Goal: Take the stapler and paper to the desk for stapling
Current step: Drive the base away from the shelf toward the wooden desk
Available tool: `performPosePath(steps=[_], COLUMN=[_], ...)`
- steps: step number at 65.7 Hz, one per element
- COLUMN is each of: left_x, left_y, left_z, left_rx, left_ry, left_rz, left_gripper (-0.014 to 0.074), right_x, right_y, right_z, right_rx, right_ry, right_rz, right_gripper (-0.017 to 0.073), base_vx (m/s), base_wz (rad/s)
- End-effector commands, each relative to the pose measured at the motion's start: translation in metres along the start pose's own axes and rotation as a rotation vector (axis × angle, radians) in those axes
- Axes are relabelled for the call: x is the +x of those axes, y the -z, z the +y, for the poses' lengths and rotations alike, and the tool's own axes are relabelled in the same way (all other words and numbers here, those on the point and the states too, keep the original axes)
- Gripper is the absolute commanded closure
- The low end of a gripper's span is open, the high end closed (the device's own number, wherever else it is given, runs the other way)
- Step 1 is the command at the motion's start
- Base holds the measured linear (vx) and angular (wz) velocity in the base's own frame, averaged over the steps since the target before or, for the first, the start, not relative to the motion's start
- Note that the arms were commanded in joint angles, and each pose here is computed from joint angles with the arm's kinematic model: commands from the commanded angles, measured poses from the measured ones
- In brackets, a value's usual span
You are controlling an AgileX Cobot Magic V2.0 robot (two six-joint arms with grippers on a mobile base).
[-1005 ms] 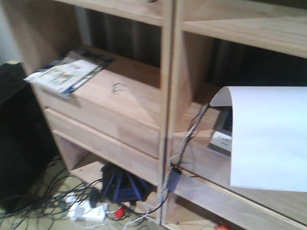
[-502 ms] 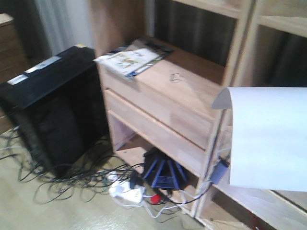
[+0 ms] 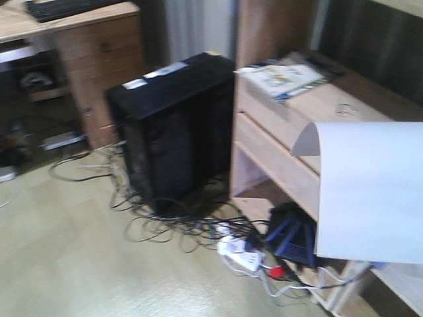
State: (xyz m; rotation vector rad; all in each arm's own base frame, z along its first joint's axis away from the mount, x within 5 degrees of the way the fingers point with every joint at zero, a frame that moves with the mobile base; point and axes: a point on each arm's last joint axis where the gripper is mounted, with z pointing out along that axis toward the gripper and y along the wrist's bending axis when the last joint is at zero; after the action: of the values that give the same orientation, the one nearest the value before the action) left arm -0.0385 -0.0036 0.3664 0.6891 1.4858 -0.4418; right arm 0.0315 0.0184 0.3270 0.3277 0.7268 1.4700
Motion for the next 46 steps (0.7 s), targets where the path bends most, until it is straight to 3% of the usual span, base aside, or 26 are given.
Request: performPosePath(steps=[1,46], left_x=[-0.0167,-0.0167], left_y=[0.0005,0.0004], left_z=[0.0033,0.0033], left_rx=[-0.023,-0.024], left_ry=[0.016,0.016], left_rz=[-0.117,-0.117], left_gripper=[0.06,0.06], right_x=[-0.0025,-0.0025], right_y=[-0.0055,-0.0055], right_z=[0.009,0.0091], right_rx=[-0.052,-0.053], right_ry=[0.009,0.009], right_rz=[-0.01,-0.01], right_gripper=[0.0562,0.0562], base_vx=[-0.08,-0.02], base_wz=[0.63,0.57])
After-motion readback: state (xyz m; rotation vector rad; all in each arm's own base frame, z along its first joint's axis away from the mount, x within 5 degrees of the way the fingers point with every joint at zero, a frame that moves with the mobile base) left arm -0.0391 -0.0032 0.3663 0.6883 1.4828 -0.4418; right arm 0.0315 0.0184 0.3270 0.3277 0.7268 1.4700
